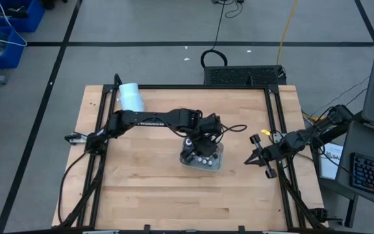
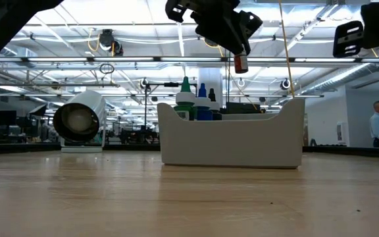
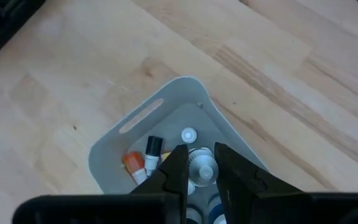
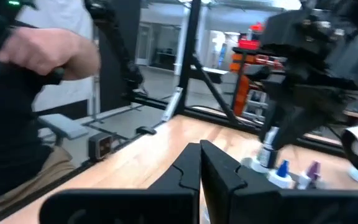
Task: Pick & Place food coloring
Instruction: Put the small red food coloring bottle into the bin
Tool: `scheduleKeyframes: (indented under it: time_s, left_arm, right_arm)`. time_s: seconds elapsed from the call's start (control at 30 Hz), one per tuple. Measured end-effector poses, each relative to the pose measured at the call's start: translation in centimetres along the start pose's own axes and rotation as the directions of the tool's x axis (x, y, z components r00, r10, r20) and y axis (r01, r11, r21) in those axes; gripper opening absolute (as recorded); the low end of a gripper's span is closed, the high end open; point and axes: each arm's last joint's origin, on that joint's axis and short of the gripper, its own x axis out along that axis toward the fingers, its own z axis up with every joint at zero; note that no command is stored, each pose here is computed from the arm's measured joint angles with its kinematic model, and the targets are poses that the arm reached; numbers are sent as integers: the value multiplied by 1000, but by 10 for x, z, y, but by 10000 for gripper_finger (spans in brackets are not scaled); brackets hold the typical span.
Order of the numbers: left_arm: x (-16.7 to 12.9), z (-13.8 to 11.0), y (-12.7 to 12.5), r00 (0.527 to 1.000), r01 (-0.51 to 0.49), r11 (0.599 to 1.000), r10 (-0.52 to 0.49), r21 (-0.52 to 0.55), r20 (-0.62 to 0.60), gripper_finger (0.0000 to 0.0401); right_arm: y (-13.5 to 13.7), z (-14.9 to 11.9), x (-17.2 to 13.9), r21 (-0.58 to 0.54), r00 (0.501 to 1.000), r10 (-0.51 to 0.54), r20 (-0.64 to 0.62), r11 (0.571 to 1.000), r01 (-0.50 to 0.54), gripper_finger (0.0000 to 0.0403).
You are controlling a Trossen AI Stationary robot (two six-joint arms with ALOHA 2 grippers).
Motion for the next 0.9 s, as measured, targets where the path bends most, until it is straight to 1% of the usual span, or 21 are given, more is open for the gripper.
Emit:
scheduleKeyframes:
  time_s: [0.07,0.17,0.37,0.43,0.53,0.6,0.73,0.9]
  left_arm:
    - [-1,-2,0,1000,12,1000,-12,11,1,61]
    - [-1,-5,0,999,38,999,-38,26,-9,64]
    - [1,-5,2,1000,9,1000,-10,-27,-20,60]
    - [4,-4,1,999,-13,998,11,-67,-39,59]
    - [13,1,1,997,-57,992,51,-114,-52,60]
    - [21,2,-1,997,-52,990,43,-133,-72,64]
    - [42,3,-5,993,-55,989,39,-139,-112,68]
    - [62,-1,-5,986,-72,989,52,-127,-158,69]
  right_arm:
    - [1,0,0,-11,1000,24,2,1000,-24,0]
    - [1,-1,0,-13,1000,20,-5,1000,-20,0]
    - [1,-3,1,-22,999,21,-29,1000,-22,0]
    - [1,-4,2,-24,999,22,-34,999,-23,0]
    - [1,-4,2,-38,999,20,-35,999,-21,0]
    - [1,-4,2,-43,999,1,-38,999,-3,0]
    - [-1,-4,2,-43,997,-53,-47,998,51,0]
    - [-1,-6,3,-45,997,-52,-62,998,49,0]
